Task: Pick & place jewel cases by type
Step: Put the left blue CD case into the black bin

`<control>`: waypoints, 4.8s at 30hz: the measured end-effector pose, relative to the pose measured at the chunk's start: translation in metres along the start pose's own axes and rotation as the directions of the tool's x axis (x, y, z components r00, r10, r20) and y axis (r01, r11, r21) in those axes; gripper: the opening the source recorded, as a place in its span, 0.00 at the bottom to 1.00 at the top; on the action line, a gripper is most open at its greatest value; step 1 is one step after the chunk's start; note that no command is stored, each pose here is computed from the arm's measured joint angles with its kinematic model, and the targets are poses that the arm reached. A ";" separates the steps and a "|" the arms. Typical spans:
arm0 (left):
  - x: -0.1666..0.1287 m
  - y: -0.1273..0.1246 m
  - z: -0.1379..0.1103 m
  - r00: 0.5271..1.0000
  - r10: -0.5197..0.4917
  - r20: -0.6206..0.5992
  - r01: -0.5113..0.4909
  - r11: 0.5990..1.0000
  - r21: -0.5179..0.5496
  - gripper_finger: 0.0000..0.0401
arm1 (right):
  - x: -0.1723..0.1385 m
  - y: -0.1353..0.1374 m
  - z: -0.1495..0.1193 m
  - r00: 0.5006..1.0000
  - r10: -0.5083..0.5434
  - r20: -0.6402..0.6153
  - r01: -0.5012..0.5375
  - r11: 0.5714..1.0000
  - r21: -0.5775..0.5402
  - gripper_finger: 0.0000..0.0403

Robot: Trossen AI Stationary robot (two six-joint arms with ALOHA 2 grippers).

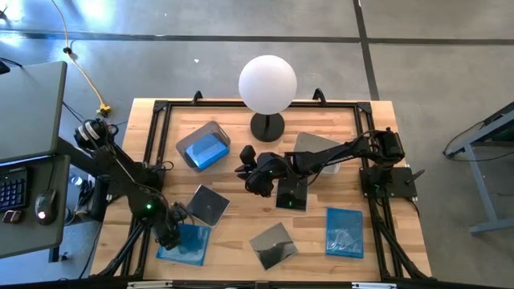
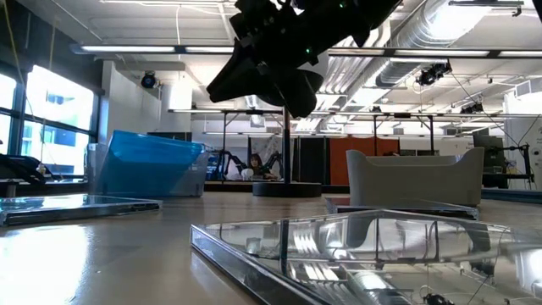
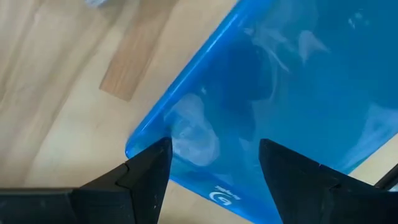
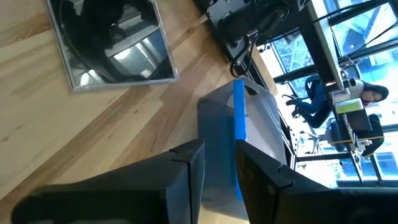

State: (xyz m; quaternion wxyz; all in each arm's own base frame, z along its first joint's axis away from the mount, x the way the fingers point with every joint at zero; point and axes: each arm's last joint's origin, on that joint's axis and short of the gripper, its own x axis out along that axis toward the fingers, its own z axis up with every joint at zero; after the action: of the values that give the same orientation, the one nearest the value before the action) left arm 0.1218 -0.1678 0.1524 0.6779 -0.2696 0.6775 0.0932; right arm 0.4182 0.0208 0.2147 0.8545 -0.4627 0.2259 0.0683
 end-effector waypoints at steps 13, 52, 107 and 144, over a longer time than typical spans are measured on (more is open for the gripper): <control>0.003 0.000 0.022 0.990 0.014 0.140 -0.006 0.998 -0.061 0.60 | 0.000 0.003 0.002 0.998 0.039 0.040 -0.042 0.996 0.081 0.21; -0.028 0.051 0.161 0.876 -0.087 0.475 0.191 0.966 -0.175 0.60 | -0.010 0.037 0.033 0.931 0.286 0.226 -0.332 0.923 0.197 0.21; -0.019 0.041 0.086 0.880 0.168 0.444 0.068 0.881 -0.468 0.60 | 0.034 0.122 0.040 0.965 0.249 0.084 -0.262 0.942 0.210 0.31; -0.020 0.038 0.088 0.871 0.144 0.470 0.055 0.922 -0.384 0.60 | 0.030 0.134 0.046 0.963 0.265 0.050 -0.260 0.962 -0.079 0.31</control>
State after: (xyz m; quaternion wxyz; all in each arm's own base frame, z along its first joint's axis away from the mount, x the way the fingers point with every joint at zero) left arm 0.1784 -0.0879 0.1570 0.7581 -0.3493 0.4582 0.3055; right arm 0.4162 0.1316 0.1211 0.8272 -0.4567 0.2569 0.2028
